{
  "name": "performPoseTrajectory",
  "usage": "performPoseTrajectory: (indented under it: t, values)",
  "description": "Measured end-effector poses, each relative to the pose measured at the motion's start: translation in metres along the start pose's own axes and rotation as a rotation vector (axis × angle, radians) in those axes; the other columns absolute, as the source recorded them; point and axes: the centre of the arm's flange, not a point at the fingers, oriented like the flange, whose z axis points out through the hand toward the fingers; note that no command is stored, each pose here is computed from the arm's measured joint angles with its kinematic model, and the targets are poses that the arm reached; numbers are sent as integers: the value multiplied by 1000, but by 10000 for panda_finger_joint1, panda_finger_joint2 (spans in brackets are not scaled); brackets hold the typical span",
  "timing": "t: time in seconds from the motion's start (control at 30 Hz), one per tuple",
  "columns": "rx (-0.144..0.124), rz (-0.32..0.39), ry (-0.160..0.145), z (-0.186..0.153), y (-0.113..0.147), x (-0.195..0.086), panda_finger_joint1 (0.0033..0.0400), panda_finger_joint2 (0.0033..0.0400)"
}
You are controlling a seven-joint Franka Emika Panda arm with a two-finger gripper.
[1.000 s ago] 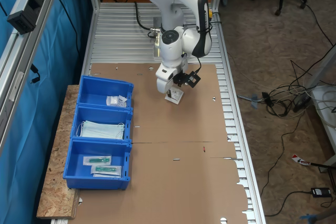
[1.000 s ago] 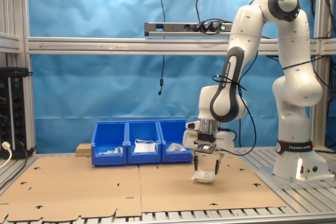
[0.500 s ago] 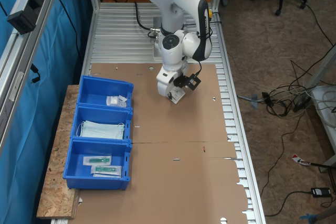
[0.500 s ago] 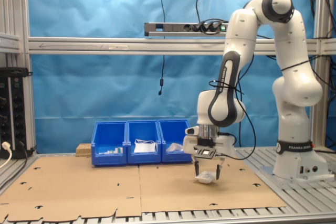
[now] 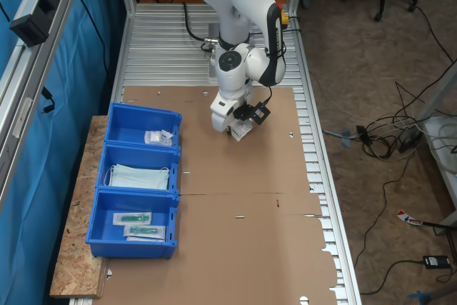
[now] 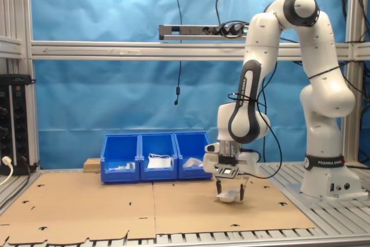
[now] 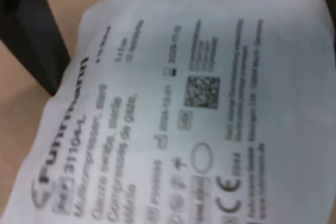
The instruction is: Pick and place sorting task of medical equipment.
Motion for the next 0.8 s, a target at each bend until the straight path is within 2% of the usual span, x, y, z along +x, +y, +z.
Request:
performPoseTrajectory:
  t: [0.8]
  values:
    - [-4, 19, 5, 0, 7, 3, 400, 400]
